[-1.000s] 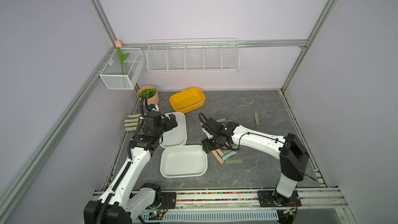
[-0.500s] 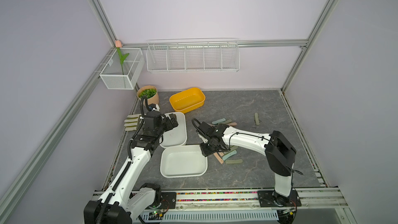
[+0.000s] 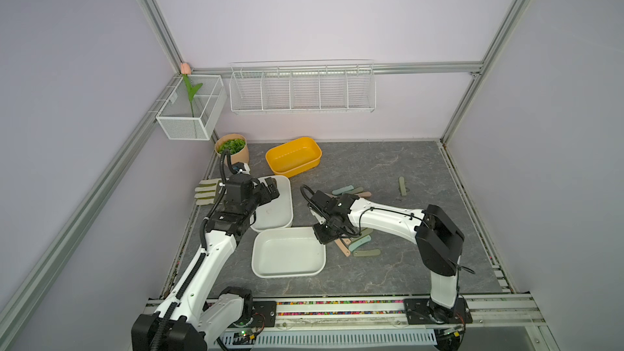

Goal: Place the fruit knives into the storage box by color
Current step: Pick up the storage box at the center of the board, then place the storage box at the center of the board.

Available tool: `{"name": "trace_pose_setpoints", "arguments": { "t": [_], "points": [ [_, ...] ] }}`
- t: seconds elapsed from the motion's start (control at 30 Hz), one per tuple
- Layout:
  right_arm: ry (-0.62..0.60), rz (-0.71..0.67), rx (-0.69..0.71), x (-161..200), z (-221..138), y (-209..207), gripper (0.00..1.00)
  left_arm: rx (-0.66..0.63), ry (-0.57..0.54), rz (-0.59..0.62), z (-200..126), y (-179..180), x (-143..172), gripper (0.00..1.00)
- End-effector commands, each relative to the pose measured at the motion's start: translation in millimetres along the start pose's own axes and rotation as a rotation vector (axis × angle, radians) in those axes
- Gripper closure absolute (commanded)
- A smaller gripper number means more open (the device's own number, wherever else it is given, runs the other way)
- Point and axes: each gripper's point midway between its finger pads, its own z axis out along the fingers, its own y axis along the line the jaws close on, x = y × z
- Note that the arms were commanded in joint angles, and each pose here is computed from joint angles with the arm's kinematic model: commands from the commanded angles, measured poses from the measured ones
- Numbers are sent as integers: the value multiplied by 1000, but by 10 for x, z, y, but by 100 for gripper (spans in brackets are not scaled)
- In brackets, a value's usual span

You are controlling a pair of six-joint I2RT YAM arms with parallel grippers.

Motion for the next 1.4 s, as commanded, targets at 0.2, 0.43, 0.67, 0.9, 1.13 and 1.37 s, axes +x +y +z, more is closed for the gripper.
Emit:
{"name": "trace_pose_setpoints", "arguments": {
  "t": [0.2, 0.43, 0.67, 0.9, 1.13, 1.37],
  "points": [
    [-3, 57, -15, -3, 18, 32, 87, 23, -12, -21, -1, -50, -31, 1],
    [-23, 85, -12, -26, 3, 20, 93, 22, -9, -22, 16, -48, -20, 0],
    [-64, 104, 3, -57, -105, -23, 94, 23, -10, -24, 14, -56, -35, 1],
    [-136, 136, -4, -134, -353, -91, 94, 19, -7, -24, 21, -51, -33, 1],
    [-182, 164, -8, -156, -597, -229, 94, 15, -5, -23, 20, -48, -37, 1],
    [-240, 209, -28, -154, -905, -462, 94, 22, -1, -25, 14, -60, -31, 1]
  ]
}}
